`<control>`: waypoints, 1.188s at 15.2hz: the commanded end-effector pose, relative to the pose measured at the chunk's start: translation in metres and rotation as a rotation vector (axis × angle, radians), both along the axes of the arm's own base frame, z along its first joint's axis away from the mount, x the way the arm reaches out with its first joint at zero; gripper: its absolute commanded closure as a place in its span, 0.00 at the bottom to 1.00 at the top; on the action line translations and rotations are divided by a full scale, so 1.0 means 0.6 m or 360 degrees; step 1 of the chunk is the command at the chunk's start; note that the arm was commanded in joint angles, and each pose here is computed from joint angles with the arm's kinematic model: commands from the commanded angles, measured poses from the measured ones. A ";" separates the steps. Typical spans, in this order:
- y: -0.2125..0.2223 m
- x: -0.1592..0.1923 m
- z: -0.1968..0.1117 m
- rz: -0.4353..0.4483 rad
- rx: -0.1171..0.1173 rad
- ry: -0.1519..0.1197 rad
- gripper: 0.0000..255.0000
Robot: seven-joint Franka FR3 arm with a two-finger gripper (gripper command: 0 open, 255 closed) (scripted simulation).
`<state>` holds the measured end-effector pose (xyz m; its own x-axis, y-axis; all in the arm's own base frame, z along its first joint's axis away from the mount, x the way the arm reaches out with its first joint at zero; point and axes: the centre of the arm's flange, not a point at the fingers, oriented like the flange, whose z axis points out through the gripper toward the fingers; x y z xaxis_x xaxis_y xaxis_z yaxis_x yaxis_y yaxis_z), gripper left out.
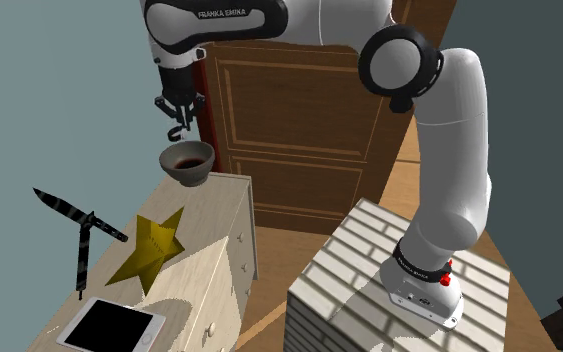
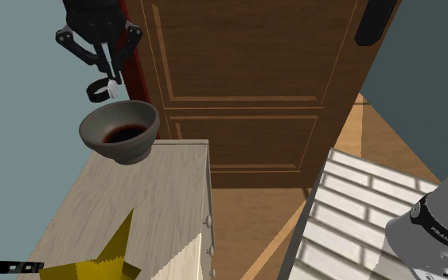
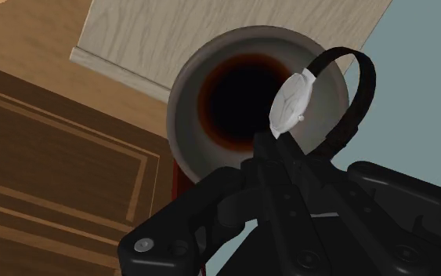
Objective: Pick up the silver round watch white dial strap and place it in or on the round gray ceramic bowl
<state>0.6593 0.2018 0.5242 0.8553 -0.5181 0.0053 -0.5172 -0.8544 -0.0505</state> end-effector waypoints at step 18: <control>-0.044 0.057 -0.134 0.0000 -0.0001 -0.0001 1.00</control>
